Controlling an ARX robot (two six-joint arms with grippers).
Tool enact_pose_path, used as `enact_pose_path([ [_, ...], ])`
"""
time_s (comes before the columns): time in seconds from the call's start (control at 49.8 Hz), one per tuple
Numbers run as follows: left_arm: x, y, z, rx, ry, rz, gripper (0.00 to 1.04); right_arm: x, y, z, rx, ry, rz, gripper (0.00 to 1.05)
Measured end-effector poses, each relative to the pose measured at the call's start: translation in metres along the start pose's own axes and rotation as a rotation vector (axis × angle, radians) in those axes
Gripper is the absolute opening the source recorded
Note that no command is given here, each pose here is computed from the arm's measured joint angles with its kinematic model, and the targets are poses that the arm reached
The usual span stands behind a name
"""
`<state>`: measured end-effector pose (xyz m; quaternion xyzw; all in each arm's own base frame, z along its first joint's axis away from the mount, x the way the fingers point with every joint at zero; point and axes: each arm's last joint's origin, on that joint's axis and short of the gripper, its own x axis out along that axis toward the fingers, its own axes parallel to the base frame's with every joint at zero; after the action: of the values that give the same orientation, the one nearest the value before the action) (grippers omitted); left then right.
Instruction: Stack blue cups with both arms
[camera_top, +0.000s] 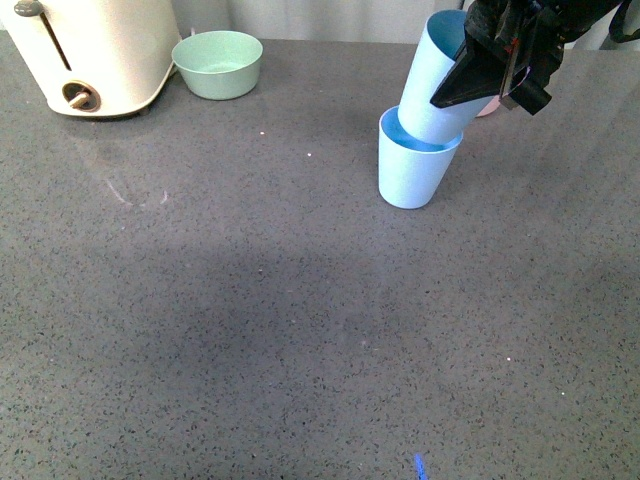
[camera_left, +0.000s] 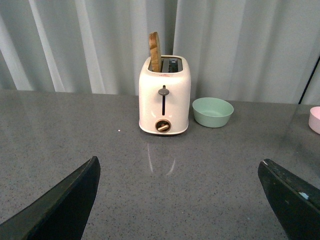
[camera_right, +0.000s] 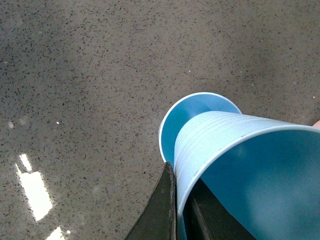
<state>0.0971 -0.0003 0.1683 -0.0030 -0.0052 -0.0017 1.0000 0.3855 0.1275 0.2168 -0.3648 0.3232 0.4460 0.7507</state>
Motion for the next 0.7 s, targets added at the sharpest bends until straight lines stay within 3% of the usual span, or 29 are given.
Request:
enact_pose_path([
  [0.422,0.0,0.0,0.0,0.0,0.0,0.0,0.96,0.013,0.001,-0.003,0.004,0.021,0.011,0.03],
  [0.703,0.0,0.0,0.0,0.0,0.0,0.0,0.96,0.013,-0.001,-0.001,0.022,0.004,-0.014,0.52],
])
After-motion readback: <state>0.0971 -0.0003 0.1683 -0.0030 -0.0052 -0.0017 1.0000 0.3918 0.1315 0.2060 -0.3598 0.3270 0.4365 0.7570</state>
